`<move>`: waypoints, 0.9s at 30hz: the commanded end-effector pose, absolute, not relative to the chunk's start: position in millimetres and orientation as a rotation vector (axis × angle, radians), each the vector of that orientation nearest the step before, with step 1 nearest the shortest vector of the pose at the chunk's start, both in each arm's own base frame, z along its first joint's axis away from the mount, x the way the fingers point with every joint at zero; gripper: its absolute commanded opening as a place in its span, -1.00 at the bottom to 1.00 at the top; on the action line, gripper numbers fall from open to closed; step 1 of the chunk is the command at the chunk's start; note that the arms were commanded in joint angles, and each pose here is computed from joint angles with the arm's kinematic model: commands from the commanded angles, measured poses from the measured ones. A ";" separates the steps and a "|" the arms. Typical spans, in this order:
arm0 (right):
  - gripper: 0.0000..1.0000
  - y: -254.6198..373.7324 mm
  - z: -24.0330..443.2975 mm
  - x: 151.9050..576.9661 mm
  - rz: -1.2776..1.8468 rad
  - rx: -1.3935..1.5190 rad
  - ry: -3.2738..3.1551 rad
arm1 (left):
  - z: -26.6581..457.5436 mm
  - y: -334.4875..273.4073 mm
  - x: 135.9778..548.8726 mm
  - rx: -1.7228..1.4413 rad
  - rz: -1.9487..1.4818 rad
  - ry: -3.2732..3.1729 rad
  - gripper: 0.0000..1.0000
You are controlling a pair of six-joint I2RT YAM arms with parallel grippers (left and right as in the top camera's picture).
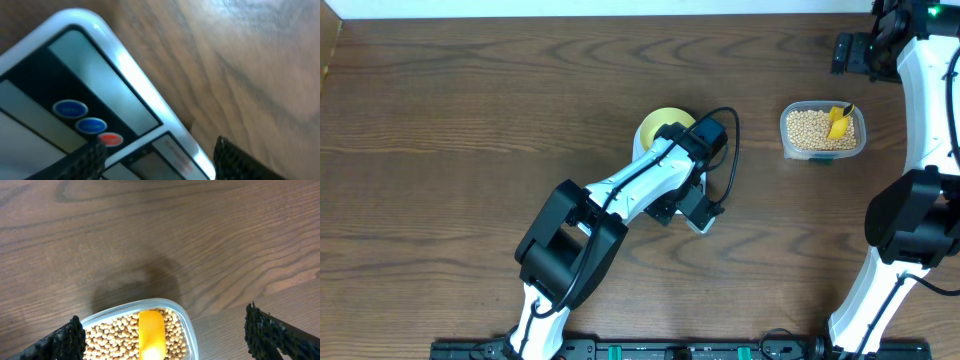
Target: Scoop item into bowl and weigh 50g on scale
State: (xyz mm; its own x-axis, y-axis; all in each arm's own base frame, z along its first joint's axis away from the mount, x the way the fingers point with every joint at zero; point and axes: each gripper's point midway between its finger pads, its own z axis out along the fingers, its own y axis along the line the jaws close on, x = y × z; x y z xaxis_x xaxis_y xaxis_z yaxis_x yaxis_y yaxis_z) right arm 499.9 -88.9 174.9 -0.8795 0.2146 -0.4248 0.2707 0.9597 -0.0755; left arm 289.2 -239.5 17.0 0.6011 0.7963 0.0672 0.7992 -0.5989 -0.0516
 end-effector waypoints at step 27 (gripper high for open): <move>0.99 -93.2 181.1 501.6 -0.203 0.345 2.671 | 115.4 -213.4 240.1 -2.471 0.717 -1.905 0.96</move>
